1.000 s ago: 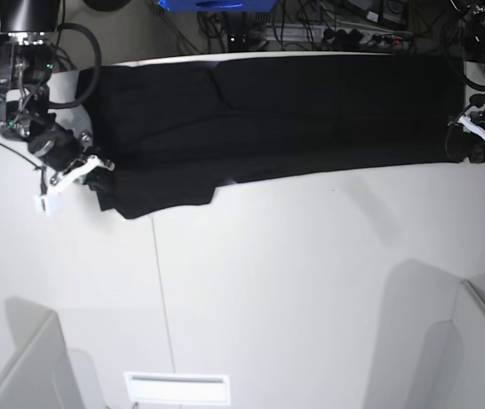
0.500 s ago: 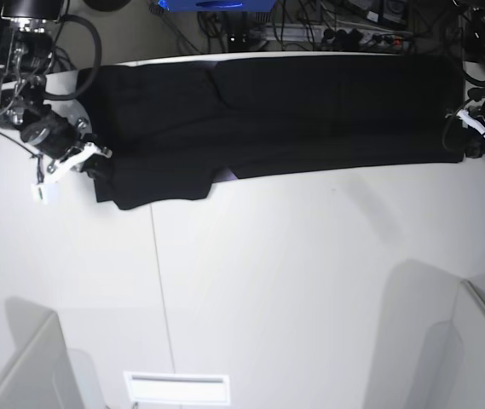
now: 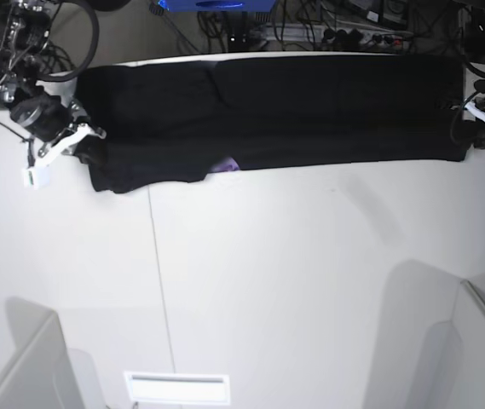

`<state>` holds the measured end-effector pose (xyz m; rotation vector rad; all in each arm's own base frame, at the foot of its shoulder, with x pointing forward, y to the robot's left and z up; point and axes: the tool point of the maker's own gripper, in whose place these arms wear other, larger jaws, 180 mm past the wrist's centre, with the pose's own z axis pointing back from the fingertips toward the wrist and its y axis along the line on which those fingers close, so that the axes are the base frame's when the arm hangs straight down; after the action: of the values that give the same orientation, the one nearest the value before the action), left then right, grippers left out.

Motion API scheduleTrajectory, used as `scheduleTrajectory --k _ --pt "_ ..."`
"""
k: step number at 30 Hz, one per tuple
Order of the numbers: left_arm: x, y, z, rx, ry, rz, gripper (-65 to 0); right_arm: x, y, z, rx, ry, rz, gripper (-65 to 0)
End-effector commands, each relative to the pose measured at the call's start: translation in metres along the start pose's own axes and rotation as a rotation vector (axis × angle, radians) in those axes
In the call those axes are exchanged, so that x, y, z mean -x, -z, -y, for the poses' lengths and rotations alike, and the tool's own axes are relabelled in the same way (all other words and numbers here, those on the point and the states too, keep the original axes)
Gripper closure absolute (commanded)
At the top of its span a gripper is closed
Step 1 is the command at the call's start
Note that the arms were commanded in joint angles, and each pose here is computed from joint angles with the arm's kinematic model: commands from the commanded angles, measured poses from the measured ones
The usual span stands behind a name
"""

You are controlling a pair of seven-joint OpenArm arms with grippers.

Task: Fold the T-shirt properly
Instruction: 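Lay the folded half onto the shirt's robot-side edge with both grippers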

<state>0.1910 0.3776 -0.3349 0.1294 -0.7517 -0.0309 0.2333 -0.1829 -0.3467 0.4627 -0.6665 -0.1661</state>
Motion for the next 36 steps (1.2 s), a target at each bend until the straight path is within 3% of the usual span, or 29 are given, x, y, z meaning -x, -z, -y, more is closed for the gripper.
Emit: scheduleTrajectory --k 1,9,26,36 --pt "-0.013 -0.005 -0.005 -0.01 0.028 0.034 0.0 -0.008 -0.004 -0.002 -0.005 -0.007 0.027 0.0" --pt "-0.001 -0.017 0.005 0.002 0.082 -0.004 0.0 0.014 -0.005 0.001 0.004 0.037 -0.011 0.0" --pt "0.023 -0.017 0.014 0.014 0.047 -0.048 0.0 0.05 -0.007 -0.001 0.003 0.104 -0.072 0.0" --pt "0.023 -0.017 0.014 0.014 0.046 -0.047 0.0 0.069 -0.005 0.011 0.097 0.092 -0.109 0.0"
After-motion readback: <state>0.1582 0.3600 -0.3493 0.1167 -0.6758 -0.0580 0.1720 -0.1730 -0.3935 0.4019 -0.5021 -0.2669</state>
